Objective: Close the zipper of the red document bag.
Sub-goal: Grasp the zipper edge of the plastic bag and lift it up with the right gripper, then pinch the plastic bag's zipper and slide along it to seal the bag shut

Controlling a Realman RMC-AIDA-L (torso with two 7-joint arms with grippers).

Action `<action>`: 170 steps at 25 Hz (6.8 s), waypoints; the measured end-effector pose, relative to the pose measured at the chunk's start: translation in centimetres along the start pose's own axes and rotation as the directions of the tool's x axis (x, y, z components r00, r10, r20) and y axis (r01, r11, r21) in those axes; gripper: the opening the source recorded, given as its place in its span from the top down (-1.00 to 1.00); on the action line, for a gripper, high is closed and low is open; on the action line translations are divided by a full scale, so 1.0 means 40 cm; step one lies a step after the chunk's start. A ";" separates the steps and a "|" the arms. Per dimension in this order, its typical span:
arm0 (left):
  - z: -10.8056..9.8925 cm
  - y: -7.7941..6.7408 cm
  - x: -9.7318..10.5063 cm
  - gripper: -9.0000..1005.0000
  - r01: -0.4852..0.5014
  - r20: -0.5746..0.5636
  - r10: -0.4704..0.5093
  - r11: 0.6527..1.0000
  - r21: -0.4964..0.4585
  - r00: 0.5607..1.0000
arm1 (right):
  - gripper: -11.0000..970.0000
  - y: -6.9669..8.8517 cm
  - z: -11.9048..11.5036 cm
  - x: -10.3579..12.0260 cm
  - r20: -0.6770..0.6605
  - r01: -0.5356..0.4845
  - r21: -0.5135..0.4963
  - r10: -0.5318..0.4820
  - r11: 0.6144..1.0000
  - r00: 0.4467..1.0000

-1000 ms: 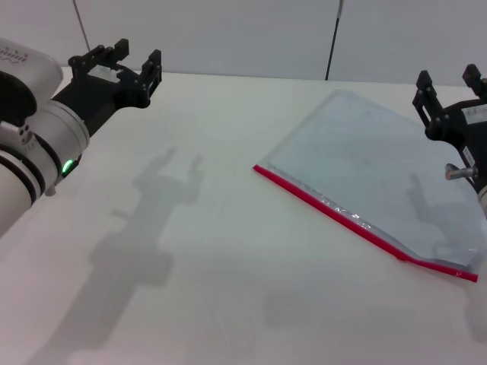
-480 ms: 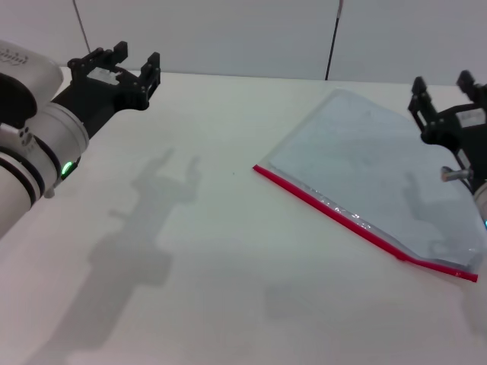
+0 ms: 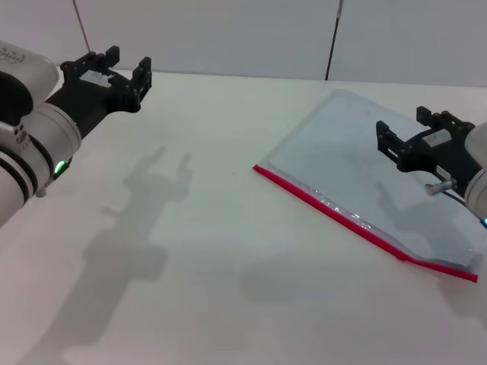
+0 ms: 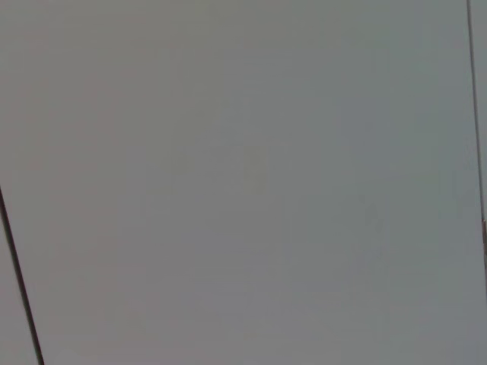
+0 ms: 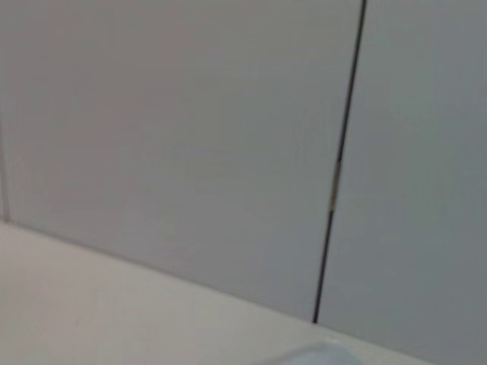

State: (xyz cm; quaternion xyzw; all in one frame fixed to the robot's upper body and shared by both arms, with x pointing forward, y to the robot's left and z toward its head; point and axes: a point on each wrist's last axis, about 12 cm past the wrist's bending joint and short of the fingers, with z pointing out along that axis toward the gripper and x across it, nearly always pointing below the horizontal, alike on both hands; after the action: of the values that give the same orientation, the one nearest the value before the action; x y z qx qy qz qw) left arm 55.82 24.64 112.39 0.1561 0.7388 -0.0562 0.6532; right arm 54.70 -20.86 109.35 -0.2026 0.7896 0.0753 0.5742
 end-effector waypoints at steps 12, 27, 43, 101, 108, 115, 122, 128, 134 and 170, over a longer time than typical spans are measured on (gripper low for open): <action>-0.002 0.008 0.006 0.04 0.012 -0.003 -0.012 1.000 -0.004 1.000 | -0.38 -0.013 -0.051 -0.035 -0.209 0.141 -0.216 -0.187 0.966 0.960; 0.006 0.013 0.024 0.04 0.014 -0.026 -0.014 1.000 -0.006 1.000 | -0.39 -0.081 -0.110 0.008 -0.436 0.302 -0.282 -0.402 0.910 0.805; 0.004 0.028 0.038 0.04 0.024 -0.043 -0.025 0.999 -0.024 0.999 | -0.39 -0.049 -0.148 -0.011 -0.486 0.312 -0.391 -0.482 0.866 0.729; 0.015 0.029 0.041 0.04 0.048 -0.047 -0.049 0.998 -0.028 0.998 | -0.02 -0.055 -0.076 0.012 -0.535 0.396 -0.327 -0.514 0.858 0.670; 0.015 0.026 0.031 0.04 0.036 -0.037 -0.037 0.999 -0.015 0.999 | 0.18 -0.052 -0.070 -0.019 -0.498 0.398 -0.266 -0.479 0.878 0.723; 0.016 0.024 0.003 0.04 0.058 0.003 -0.058 0.998 0.003 0.998 | 0.56 -0.036 -0.094 -0.073 -0.415 0.418 -0.215 -0.470 0.883 0.779; 0.012 0.040 -0.011 0.04 0.065 0.042 -0.068 0.995 0.080 0.997 | 0.71 -0.017 -0.114 -0.099 -0.349 0.433 -0.189 -0.472 0.881 0.809; 0.037 0.015 -0.034 0.15 -0.050 0.040 0.041 0.967 0.251 0.998 | 0.84 -0.003 -0.116 -0.107 -0.324 0.440 -0.194 -0.480 0.877 0.815; 0.082 -0.025 -0.051 0.14 -0.233 0.082 0.219 0.876 0.423 0.972 | 0.88 0.010 -0.112 -0.111 -0.310 0.444 -0.209 -0.490 0.871 0.815; 0.207 -0.214 -0.090 -0.07 -0.590 0.344 0.520 0.435 0.681 0.781 | 0.88 0.080 -0.109 -0.188 -0.166 0.458 -0.277 -0.512 0.845 0.843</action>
State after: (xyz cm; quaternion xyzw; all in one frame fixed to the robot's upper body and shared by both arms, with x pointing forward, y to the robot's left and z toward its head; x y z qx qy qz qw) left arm 61.42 13.60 113.73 0.6453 0.5234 -0.1487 0.5363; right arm 51.50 -17.73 117.45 -0.4683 0.7601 -0.0080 0.4505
